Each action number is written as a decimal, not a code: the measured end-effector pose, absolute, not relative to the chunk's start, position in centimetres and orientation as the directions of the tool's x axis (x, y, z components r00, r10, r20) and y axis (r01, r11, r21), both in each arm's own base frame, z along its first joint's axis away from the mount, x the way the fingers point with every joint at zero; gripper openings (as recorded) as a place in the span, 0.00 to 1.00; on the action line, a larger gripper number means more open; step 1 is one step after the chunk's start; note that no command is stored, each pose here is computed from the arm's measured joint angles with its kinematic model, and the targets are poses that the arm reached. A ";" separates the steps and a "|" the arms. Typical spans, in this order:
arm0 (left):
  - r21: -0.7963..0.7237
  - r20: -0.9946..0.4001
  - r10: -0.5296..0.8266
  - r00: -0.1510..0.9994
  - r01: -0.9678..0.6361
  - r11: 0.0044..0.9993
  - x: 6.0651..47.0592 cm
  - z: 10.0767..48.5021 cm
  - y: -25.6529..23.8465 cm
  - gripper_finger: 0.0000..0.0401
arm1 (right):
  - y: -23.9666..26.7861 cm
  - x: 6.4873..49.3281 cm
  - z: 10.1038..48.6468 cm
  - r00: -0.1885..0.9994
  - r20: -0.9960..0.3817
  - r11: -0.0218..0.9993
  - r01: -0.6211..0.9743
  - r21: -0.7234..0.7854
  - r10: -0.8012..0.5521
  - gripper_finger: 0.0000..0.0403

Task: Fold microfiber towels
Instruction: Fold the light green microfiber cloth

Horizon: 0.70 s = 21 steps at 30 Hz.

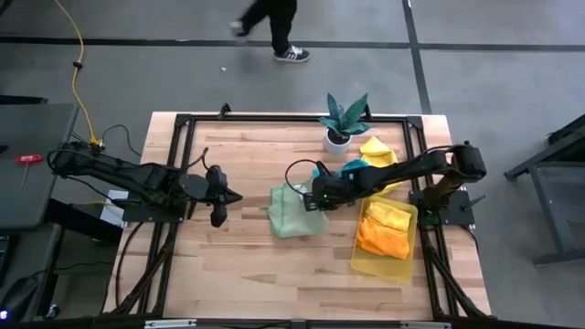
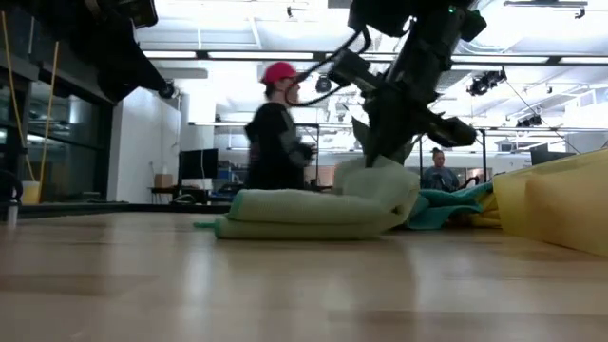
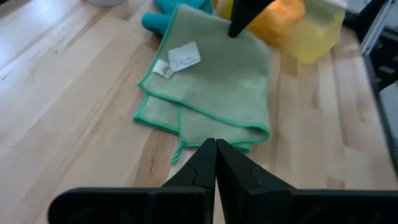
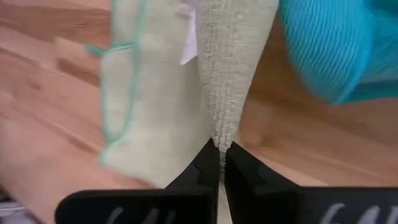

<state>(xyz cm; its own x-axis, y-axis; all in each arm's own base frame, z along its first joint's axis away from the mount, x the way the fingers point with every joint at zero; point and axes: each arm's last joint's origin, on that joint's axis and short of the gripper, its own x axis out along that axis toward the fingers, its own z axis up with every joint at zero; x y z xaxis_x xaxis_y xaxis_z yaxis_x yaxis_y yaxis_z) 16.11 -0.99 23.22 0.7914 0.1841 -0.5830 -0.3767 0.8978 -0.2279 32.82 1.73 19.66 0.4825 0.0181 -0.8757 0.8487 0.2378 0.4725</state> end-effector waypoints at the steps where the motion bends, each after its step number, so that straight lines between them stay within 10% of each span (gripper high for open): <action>1: -0.222 -0.593 0.184 0.784 -0.379 0.898 16.3 23.0 -1.0 0.00 | 1.9 33.0 19.7 0.500 -0.866 0.227 0.841 0.491 0.019 0.00; 21: -0.128 -0.758 0.091 0.646 -0.284 0.950 24.5 13.9 -2.2 0.00 | 3.3 35.3 19.6 0.662 -0.748 0.094 0.749 0.656 -0.053 0.00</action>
